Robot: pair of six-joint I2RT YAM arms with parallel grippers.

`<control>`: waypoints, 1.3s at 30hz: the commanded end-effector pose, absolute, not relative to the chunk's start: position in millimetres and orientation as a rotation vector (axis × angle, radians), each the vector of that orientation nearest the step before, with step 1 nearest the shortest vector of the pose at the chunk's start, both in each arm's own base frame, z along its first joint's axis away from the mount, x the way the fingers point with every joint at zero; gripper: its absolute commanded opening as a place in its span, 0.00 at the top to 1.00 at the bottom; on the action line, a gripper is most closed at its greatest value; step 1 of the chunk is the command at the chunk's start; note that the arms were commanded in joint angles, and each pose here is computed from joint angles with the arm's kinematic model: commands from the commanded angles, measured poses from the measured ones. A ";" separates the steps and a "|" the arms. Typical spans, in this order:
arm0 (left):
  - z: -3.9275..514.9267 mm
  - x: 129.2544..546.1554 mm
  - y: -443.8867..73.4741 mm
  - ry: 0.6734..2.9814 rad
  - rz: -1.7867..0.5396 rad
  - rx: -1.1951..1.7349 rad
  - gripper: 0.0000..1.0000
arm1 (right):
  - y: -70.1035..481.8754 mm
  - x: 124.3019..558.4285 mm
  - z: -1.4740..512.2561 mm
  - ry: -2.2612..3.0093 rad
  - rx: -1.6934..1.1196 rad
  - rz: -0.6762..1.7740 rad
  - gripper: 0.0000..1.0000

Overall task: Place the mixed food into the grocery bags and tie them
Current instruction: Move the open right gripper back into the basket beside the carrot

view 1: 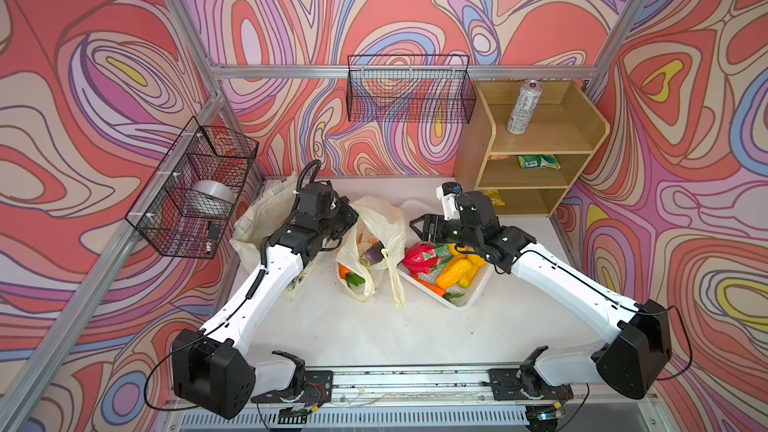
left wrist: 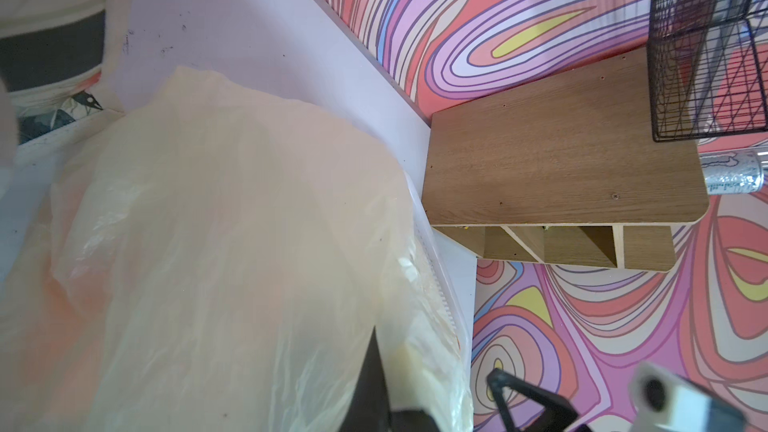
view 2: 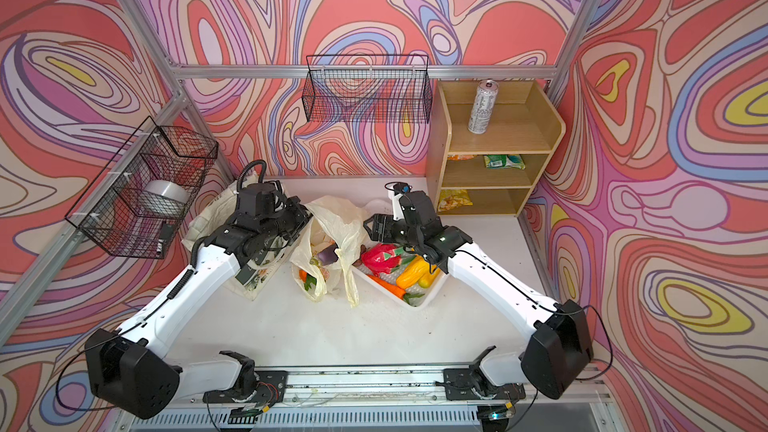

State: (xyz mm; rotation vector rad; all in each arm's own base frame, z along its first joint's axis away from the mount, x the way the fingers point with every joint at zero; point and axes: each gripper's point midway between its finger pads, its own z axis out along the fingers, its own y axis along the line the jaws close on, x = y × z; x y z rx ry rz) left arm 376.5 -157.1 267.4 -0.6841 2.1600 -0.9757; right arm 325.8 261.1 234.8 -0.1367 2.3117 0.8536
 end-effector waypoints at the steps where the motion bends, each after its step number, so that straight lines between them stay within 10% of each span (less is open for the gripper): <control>1: 279.5 378.8 -149.7 2.095 -0.991 -0.716 1.00 | 248.9 287.1 199.1 2.474 -0.222 0.797 0.25; 17: 283.9 381.6 -147.0 2.083 -0.998 -0.724 1.00 | 270.2 239.6 100.2 2.722 -0.531 0.528 0.28; 20: 289.5 385.1 -149.3 2.058 -1.018 -0.709 1.00 | 272.4 241.1 92.0 2.741 -0.515 0.524 0.37; 26: 289.5 386.9 -151.0 2.055 -1.032 -0.710 1.00 | 263.2 243.4 86.5 2.765 -0.400 0.479 0.92; 39: 283.7 389.3 -152.1 2.057 -1.050 -0.721 1.00 | 209.9 246.4 94.4 2.767 -0.071 0.388 0.96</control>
